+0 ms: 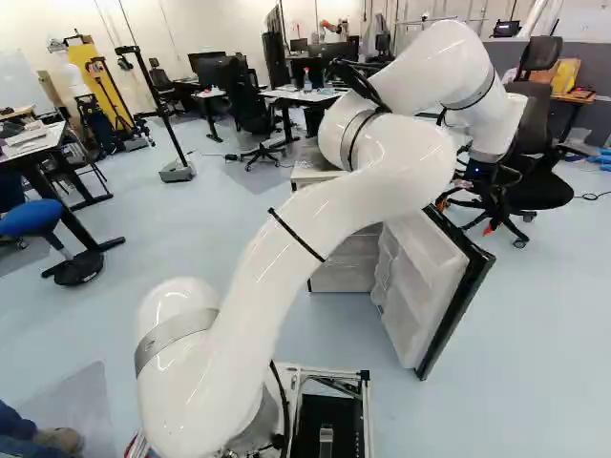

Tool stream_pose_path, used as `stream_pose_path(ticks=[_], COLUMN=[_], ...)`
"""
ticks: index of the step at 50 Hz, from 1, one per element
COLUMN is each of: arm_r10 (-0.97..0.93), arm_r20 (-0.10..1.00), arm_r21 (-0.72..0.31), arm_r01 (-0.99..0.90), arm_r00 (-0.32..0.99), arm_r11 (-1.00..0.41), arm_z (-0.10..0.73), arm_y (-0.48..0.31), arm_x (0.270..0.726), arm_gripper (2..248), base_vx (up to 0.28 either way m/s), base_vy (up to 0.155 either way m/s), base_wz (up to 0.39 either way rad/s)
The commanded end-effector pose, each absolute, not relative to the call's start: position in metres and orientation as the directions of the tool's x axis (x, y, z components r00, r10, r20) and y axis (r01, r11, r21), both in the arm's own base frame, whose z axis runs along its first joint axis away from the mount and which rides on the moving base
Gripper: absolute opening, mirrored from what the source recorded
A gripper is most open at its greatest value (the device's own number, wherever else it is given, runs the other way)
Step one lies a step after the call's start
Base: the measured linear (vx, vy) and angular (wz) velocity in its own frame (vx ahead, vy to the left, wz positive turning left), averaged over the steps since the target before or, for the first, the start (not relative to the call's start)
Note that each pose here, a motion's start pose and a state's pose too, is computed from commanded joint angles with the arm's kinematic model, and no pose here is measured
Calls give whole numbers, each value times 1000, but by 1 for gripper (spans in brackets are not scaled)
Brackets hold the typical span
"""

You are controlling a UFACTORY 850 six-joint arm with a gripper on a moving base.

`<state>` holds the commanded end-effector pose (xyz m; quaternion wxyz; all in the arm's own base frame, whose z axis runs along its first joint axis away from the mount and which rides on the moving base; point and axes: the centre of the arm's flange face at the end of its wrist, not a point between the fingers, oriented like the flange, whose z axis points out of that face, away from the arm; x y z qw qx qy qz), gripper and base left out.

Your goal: Grab a drink from the fridge

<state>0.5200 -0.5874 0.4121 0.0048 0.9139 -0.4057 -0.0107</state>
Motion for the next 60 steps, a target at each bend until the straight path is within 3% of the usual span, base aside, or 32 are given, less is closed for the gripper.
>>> stream_pose_path(ticks=[60], arm_r10=[-717], arm_r20=[-109], arm_r21=[17], arm_r01=[-720], arm_r00=[689], arm_r11=[-694], arm_z=[410], arm_y=[-549], arm_x=[517], arm_gripper=[247], base_vx=[0], base_vy=[0], base_wz=[0])
